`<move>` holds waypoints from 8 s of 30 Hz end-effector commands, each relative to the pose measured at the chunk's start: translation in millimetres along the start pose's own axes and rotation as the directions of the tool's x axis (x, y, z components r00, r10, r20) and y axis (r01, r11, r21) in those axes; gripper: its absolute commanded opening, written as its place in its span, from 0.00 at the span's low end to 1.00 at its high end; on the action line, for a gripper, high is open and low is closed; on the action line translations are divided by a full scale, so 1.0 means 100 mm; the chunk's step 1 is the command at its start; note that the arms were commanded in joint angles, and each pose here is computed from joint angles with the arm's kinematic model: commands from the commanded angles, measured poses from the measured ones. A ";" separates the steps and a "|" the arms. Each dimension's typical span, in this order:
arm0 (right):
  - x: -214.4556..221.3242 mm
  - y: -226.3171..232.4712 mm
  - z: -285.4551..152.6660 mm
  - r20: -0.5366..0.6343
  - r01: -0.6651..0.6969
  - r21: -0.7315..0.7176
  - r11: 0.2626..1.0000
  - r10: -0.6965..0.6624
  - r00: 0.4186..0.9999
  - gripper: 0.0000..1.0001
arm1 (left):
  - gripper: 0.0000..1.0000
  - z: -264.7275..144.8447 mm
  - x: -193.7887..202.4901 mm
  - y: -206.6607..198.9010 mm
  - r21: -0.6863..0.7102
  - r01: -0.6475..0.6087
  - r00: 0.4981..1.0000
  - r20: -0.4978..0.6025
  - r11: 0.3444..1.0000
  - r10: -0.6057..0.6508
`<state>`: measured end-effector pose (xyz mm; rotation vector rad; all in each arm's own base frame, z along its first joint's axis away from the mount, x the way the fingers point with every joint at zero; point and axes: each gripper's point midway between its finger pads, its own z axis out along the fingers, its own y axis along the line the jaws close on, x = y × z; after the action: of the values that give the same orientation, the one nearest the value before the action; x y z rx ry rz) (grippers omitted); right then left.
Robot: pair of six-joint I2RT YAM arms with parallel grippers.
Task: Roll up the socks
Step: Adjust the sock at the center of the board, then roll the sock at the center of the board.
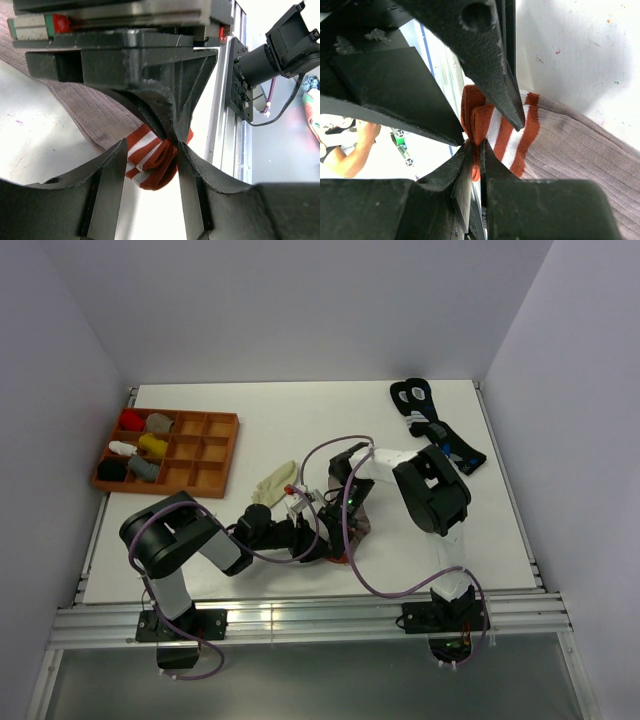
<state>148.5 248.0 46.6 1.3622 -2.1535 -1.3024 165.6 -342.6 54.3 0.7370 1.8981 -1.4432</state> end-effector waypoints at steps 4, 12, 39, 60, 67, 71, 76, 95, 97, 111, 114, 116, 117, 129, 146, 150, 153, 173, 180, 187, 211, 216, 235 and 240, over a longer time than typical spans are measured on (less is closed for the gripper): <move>-0.01 0.13 -0.11 0.023 0.020 0.010 1.000 -0.020 1.000 0.00 | 0.49 0.01 -0.03 -0.02 0.024 -0.032 1.000 0.001 0.999 0.032; -0.01 0.11 -0.10 0.026 0.019 0.010 1.000 -0.019 0.999 0.00 | 0.43 0.05 -0.04 -0.01 0.027 -0.017 1.000 -0.003 0.999 0.017; -0.16 -0.20 -0.30 0.117 0.033 0.333 0.942 -0.076 0.990 0.42 | 0.00 0.19 0.04 -0.03 -0.275 0.161 0.983 -0.045 0.948 -0.180; -0.23 -1.01 -1.14 0.309 -0.279 0.739 0.613 0.060 0.949 0.34 | 0.00 0.10 0.05 -0.06 -0.478 0.262 0.957 0.018 0.838 -0.289; -0.39 -1.30 -1.10 0.251 -0.264 0.780 0.568 0.103 0.963 0.29 | 0.00 0.13 -0.01 -0.11 -0.486 0.248 0.962 0.024 0.838 -0.271; -0.53 -1.38 -0.98 0.207 -0.231 0.779 0.583 0.109 0.972 0.28 | 0.00 0.14 -0.04 -0.12 -0.492 0.242 0.963 0.019 0.836 -0.268; -0.77 -1.35 -0.92 0.194 -0.198 0.780 0.593 0.071 0.978 0.27 | 0.00 0.16 -0.03 -0.11 -0.516 0.225 0.964 -0.007 0.826 -0.266; -0.98 -1.11 -1.29 0.364 -0.311 0.791 0.527 0.004 0.931 0.29 | 0.00 0.41 0.45 0.10 -0.575 0.362 0.852 -0.114 0.734 -0.510; -1.01 -1.06 -1.42 0.406 -0.344 0.793 0.503 -0.015 0.914 0.30 | 0.00 0.40 0.43 0.09 -0.573 0.385 0.843 -0.102 0.723 -0.529; -0.48 -0.67 -1.98 0.449 -0.322 0.804 0.501 -0.156 0.880 0.32 | 0.00 0.15 0.45 0.14 -0.583 0.492 0.738 -0.115 0.647 -0.665; -0.26 -0.52 -1.87 0.330 -0.163 0.851 0.499 -0.266 0.906 0.31 | 0.00 0.12 0.41 0.17 -0.594 0.501 0.713 -0.129 0.630 -0.689; -0.10 -0.47 -1.71 0.280 -0.085 0.854 0.513 -0.315 0.907 0.32 | 0.00 0.11 0.34 0.15 -0.584 0.518 0.690 -0.146 0.624 -0.709; -0.10 -0.38 -1.74 0.238 -0.027 0.876 0.481 -0.385 0.892 0.32 | 0.00 0.08 0.38 0.16 -0.599 0.516 0.673 -0.159 0.612 -0.722; -0.01 0.08 -0.69 -0.017 0.402 0.787 0.468 -0.634 0.773 0.37 | 0.00 0.08 0.30 0.17 -0.627 0.549 0.577 -0.193 0.552 -0.793; 0.07 0.02 -0.12 -0.183 0.592 0.677 0.436 -0.680 0.710 0.36 | 0.00 0.17 0.34 0.25 -0.616 0.597 0.524 -0.186 0.514 -0.831; 0.09 -0.01 -0.03 -0.218 0.621 0.657 0.427 -0.681 0.699 0.40 | 0.00 0.18 0.32 0.29 -0.625 0.584 0.532 -0.187 0.517 -0.826; 0.08 -0.04 0.01 -0.223 0.623 0.653 0.430 -0.677 0.701 0.37 | 0.00 0.20 0.30 0.29 -0.624 0.583 0.534 -0.187 0.520 -0.824; 0.21 -0.19 0.13 -0.218 0.595 0.641 0.486 -0.627 0.748 0.08 | 0.02 0.16 0.25 0.26 -0.570 0.638 0.554 -0.127 0.517 -0.823; 0.35 -0.16 0.13 -0.169 0.555 0.537 0.636 -0.563 0.809 0.06 | 0.09 0.13 0.12 0.31 -0.534 0.630 0.648 -0.038 0.564 -0.760; 0.35 -0.10 0.01 -0.105 0.472 0.401 0.785 -0.473 0.875 0.04 | 0.15 0.15 0.06 0.28 -0.483 0.637 0.698 0.029 0.601 -0.716; 0.27 -0.23 -0.10 -0.111 0.111 0.044 0.993 -0.106 0.988 0.04 | 0.41 0.07 -0.33 -0.16 -0.436 0.065 0.993 0.119 0.897 -0.015; 0.20 -0.25 -0.13 -0.107 0.102 0.051 0.993 -0.097 0.990 0.04 | 0.43 0.10 -0.34 -0.16 -0.426 -0.026 0.995 0.081 0.904 0.066; 0.19 -0.33 -0.09 -0.107 0.059 0.053 0.997 -0.053 0.993 0.04 | 0.44 0.33 0.03 -0.14 -0.311 -0.077 0.997 -0.022 0.947 0.074; 0.18 -0.32 -0.10 -0.099 0.061 0.054 0.997 -0.055 0.994 0.04 | 0.44 0.35 0.10 -0.08 -0.323 -0.072 0.997 -0.038 0.944 0.063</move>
<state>156.7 220.3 22.5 1.4621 -2.1001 -1.1690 159.0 -369.6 37.6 0.6436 2.0890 -1.0032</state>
